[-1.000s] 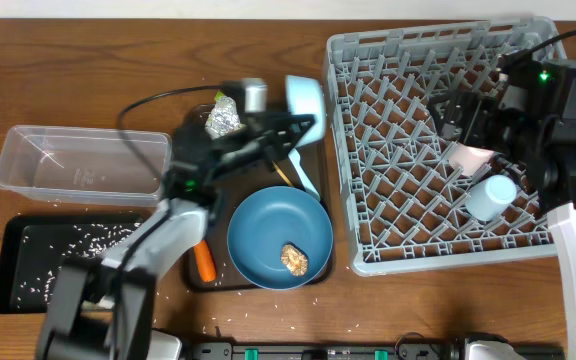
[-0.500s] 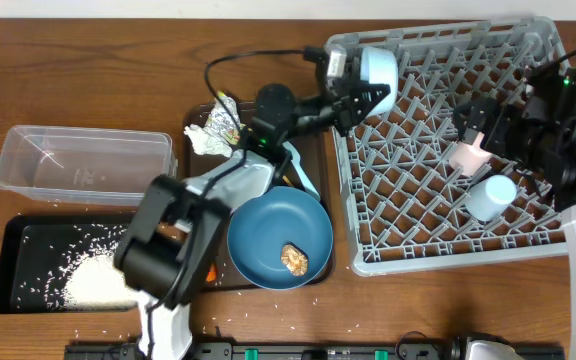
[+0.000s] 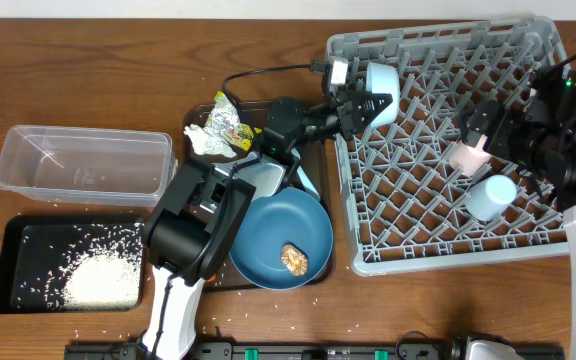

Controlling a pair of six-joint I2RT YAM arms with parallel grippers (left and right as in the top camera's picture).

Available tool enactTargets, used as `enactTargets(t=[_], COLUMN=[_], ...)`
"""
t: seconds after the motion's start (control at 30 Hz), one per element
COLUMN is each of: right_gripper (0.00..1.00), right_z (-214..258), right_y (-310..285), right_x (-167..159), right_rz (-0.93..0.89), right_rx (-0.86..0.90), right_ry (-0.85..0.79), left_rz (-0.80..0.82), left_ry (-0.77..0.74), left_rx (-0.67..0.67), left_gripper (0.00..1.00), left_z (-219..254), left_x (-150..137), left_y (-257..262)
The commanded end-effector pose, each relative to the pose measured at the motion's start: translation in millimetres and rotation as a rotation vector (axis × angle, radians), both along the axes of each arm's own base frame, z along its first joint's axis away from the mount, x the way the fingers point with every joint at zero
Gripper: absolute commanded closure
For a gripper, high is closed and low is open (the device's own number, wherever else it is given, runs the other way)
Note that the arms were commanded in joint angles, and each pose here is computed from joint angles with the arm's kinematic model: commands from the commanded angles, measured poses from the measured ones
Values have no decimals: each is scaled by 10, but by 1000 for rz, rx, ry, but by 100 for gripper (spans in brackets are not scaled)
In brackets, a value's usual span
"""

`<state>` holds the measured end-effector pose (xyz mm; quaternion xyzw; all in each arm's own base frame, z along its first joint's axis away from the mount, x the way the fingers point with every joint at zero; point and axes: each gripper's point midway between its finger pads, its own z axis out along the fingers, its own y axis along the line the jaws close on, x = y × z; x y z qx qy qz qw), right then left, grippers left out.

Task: Sort waste into correct bins and load items into the dishwasher rack
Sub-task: 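Set the light-blue bowl upside down in the rack's top-left and release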

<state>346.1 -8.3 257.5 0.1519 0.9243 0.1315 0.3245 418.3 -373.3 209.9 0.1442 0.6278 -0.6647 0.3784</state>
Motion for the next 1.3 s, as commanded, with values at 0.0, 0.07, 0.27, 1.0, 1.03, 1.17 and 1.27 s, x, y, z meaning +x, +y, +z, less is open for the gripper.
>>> enactTargets(t=[0.0,0.07,0.27,1.0,1.03,1.17,1.27], right_gripper=[2,2,2,1,1,1,1], right_z=[-1,-13,-45,-90,-91,-90,-91], right_y=[-34,-31,-25,-17,-17,-17,-18], right_x=[-13,-27,-69,-129,-130,-129,-130], right_rz=[-12,-10,-6,19,20,19,19], right_rx=[-7,-8,-7,-23,-23,-23,-24], right_ry=[6,13,34,60,61,60,61], left_rz=[-1,12,87,96,93,92,80], left_ry=[7,15,68,186,186,186,184], left_rx=[-29,-30,-35,48,49,49,51], left_gripper=[94,94,94,88,87,76,59], left_z=[92,84,33,-306,-307,-306,-306], left_x=[35,47,99,156,156,164,156], left_y=[-41,-53,-156,-117,-112,-97,-87])
